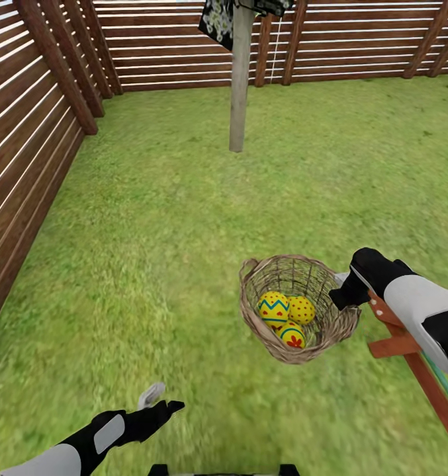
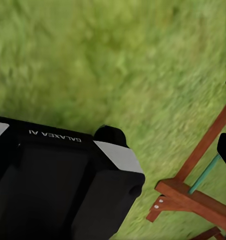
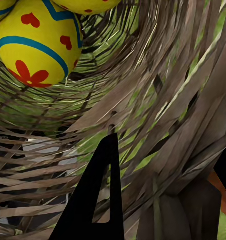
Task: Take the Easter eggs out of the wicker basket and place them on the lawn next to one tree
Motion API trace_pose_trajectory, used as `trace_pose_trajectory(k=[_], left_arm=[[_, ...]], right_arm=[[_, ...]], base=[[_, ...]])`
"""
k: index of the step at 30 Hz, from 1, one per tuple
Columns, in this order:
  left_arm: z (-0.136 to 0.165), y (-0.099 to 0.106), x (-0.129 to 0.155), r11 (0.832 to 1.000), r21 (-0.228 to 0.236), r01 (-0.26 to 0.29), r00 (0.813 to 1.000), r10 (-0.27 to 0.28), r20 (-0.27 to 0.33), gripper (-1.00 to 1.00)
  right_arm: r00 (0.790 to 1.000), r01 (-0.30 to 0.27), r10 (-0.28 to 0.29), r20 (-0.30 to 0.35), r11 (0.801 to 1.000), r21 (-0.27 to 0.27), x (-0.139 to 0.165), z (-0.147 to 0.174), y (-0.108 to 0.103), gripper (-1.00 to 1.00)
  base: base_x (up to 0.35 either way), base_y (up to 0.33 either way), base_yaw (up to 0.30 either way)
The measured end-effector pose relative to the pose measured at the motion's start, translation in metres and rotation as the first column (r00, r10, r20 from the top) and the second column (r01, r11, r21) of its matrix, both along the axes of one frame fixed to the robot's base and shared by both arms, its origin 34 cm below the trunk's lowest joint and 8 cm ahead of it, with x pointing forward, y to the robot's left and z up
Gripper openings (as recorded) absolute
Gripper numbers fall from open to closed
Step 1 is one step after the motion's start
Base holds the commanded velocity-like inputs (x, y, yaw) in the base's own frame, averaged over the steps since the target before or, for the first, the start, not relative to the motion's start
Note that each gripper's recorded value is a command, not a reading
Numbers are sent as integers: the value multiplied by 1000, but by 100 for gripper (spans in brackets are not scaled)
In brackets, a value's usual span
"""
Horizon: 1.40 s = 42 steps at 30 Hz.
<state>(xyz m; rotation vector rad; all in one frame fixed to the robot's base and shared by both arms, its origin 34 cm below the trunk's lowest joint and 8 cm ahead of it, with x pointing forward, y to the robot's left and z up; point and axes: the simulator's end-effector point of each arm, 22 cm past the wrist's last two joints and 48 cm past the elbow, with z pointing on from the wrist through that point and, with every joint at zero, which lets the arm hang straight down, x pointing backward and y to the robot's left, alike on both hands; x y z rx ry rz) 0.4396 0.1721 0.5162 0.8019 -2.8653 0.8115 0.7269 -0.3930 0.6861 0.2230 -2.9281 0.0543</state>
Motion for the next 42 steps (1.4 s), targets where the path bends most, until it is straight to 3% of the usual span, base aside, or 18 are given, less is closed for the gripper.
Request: trace_pose_trajectory(k=[33, 35, 39, 42], left_arm=[[0, 0, 0, 1000, 1, 1, 1000, -1, 0, 100], [0, -1, 0, 1000, 1, 1, 1000, -1, 0, 100], [0, -2, 0, 1000, -1, 1, 1000, -1, 0, 100], [0, -2, 0, 1000, -2, 2, 1000, -2, 0, 100]], right_arm=[[1000, 0, 0, 14, 1000, 5, 5, 2, 0, -100], [996, -51, 51, 74, 999, -2, 28, 12, 6, -100], [990, -51, 42, 138, 996, 67, 52, 25, 33, -100], [983, -100, 93, 161, 994, 34, 61, 30, 30, -100]], base=[[338, 0, 0], [338, 0, 0], [338, 0, 0], [338, 0, 0]])
